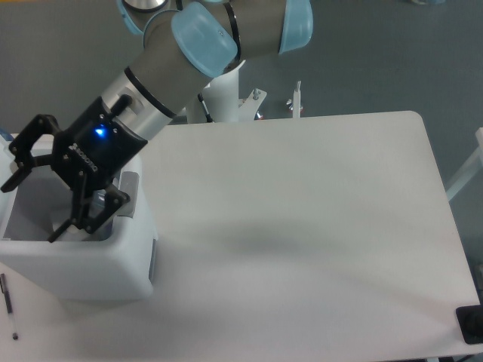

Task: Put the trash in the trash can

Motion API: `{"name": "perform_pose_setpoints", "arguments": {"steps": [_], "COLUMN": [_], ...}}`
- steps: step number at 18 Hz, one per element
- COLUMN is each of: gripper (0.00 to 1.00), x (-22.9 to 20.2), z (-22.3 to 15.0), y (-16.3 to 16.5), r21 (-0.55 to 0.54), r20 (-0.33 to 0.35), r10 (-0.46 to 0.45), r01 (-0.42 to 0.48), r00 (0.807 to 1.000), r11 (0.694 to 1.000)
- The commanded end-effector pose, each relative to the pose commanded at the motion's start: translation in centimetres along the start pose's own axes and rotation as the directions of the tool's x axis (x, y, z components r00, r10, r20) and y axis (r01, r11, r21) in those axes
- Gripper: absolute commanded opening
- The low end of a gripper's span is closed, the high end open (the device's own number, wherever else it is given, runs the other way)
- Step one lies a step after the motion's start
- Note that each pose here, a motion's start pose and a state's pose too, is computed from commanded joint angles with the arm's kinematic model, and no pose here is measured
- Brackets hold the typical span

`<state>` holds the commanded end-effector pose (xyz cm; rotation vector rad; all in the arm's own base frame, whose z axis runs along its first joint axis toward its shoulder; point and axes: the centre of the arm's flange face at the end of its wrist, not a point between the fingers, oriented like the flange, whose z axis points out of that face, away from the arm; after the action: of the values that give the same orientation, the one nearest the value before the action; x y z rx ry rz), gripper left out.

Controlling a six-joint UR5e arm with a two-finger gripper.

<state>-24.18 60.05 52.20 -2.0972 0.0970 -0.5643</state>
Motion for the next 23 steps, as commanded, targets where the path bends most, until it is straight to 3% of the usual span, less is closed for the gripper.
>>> {"name": "perform_pose_setpoints", "arguments": {"steps": [3, 13, 19, 23], "gripper": [1.00, 1.00, 1.00, 1.00], "x": [-2.7, -12.9, -17.5, -19.4], "z": [-2.7, -9.5, -15.0, -16.0], "y": [0.4, 5.2, 7.6, 9.8], "r21": [0.021, 0.066, 0.102, -0.065], "r20": [0.049, 0.167, 0.256, 0.439], "r10": [-0.031, -0.168, -0.225, -0.098], "r01": [0.030, 0.159, 0.205, 0.141], "r00": [0.998, 0.972, 0.940, 0.893], "r11": [0.999, 0.985, 0.974, 0.988]}}
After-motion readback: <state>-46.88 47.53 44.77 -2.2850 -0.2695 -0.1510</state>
